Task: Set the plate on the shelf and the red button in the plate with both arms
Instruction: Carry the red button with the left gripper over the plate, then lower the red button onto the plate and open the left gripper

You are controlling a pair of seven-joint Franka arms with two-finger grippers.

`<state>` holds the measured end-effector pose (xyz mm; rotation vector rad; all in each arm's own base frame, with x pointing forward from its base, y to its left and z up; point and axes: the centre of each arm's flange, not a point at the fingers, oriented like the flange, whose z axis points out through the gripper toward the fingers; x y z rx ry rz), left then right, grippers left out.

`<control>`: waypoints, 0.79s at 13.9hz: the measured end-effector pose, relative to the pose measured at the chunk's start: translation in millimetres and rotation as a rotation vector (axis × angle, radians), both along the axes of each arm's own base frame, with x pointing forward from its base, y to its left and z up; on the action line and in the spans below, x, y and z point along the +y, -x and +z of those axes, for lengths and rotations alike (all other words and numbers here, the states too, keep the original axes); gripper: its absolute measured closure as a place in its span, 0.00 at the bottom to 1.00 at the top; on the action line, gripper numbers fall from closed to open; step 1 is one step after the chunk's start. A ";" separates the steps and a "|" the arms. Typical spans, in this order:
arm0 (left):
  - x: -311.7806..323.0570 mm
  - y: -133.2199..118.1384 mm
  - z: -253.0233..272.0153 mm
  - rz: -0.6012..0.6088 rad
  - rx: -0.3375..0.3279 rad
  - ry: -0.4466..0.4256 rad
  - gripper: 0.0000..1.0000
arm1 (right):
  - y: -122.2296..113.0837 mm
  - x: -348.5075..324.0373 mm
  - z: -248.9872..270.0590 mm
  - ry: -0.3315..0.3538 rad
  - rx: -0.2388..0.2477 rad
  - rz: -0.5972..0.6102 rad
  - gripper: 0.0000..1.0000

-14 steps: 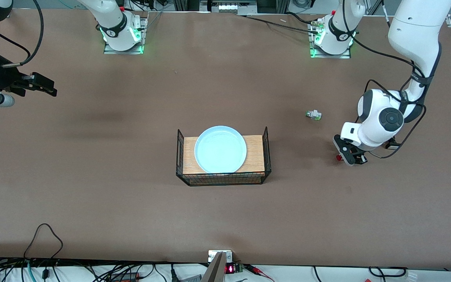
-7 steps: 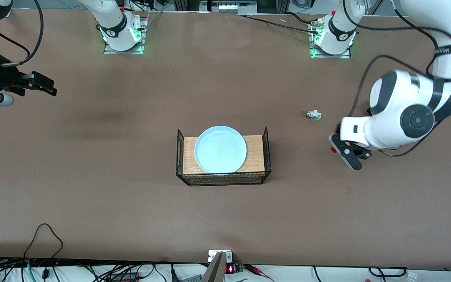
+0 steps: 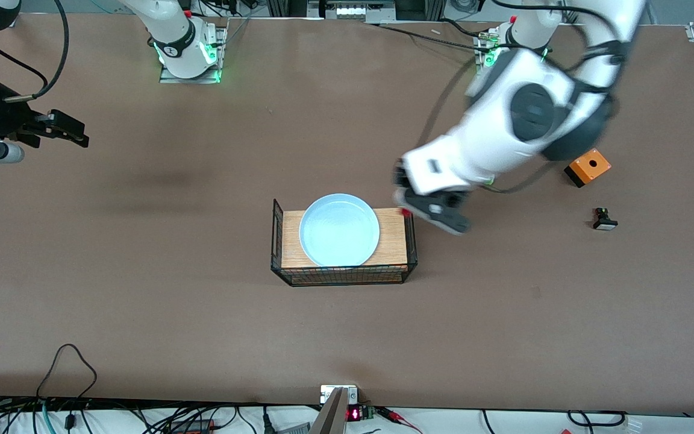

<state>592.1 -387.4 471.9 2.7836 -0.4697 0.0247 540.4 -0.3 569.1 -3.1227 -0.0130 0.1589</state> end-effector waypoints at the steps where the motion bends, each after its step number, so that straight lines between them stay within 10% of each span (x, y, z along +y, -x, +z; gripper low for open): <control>1: -28.3 5.5 -16.8 0.033 -0.021 0.001 0.59 | 0.0 0.0 0.0 0.000 0.000 0.000 0.00; 8: -112.2 19.3 -123.2 0.097 -0.128 -0.146 0.59 | 0.0 0.0 0.0 0.000 0.000 0.000 0.00; 11: -108.9 13.1 -116.4 0.105 -0.145 -0.147 0.34 | 0.0 0.0 0.0 0.000 0.000 0.000 0.00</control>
